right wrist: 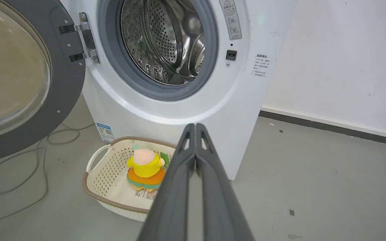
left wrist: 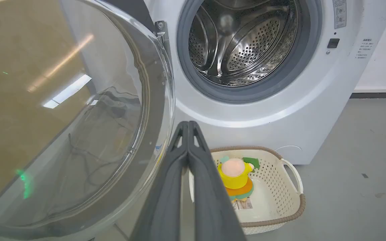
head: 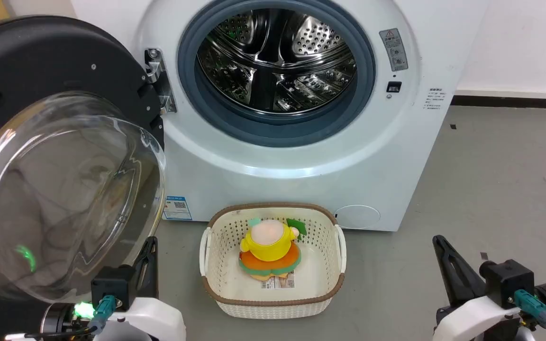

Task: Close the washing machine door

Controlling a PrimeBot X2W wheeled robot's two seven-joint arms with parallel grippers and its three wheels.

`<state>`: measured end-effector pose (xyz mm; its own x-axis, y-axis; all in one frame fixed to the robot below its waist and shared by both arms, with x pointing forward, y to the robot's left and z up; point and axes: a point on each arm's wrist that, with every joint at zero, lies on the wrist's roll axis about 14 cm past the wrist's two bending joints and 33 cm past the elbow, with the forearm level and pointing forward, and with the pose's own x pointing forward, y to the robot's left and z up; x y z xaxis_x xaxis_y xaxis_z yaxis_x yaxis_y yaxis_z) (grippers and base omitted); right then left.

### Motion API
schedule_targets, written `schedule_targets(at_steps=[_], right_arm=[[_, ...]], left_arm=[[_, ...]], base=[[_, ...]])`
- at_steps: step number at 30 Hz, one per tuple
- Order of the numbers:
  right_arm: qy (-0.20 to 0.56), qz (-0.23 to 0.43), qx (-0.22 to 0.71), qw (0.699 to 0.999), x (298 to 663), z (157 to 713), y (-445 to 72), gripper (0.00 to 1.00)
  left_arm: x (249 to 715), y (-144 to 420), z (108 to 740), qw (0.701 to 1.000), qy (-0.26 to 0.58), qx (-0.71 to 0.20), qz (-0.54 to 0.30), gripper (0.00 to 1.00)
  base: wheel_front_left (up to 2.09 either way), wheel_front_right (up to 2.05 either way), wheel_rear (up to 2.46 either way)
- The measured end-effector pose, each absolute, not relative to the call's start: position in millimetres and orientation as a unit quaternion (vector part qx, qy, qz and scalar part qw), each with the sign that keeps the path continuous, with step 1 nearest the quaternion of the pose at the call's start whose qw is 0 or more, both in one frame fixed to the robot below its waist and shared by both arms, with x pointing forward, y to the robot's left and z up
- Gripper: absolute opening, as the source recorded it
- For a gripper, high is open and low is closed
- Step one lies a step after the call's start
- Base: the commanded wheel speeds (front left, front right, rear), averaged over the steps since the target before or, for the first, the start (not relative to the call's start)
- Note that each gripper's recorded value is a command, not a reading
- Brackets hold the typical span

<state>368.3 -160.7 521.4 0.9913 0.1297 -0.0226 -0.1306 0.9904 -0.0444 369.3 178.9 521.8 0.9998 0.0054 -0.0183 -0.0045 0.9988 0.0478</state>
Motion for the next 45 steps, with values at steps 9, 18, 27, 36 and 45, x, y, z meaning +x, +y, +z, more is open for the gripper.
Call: schedule_targets(at_steps=[9, 18, 27, 36, 45], right_arm=[[0.010, 0.065, -0.023, 0.998, 368.3, 521.3, -160.7, 0.00], [0.011, 0.066, -0.022, 0.998, 368.1, 520.8, -160.3, 1.00], [0.002, 0.069, -0.017, 0.998, 369.0, 522.7, -158.6, 1.00], [-0.007, 0.080, -0.011, 0.997, 371.8, 525.7, -151.7, 1.00], [-0.020, 0.107, -0.003, 0.994, 377.6, 529.8, -134.9, 1.00]], left_arm=[[369.3, 178.8, 521.7, 1.000, 0.009, 0.024, 0.002, 0.00], [369.1, 178.3, 521.0, 1.000, 0.010, 0.024, 0.002, 1.00], [368.1, 177.3, 522.7, 1.000, 0.002, 0.024, 0.004, 1.00], [364.4, 182.3, 525.0, 1.000, -0.006, 0.024, 0.014, 1.00], [355.1, 195.3, 528.7, 0.999, -0.018, 0.025, 0.038, 1.00]], base=[[0.00, 0.00, 0.00], [0.00, 0.00, 0.00], [0.00, 0.00, 0.00], [0.00, 0.00, 0.00], [0.00, 0.00, 0.00]])
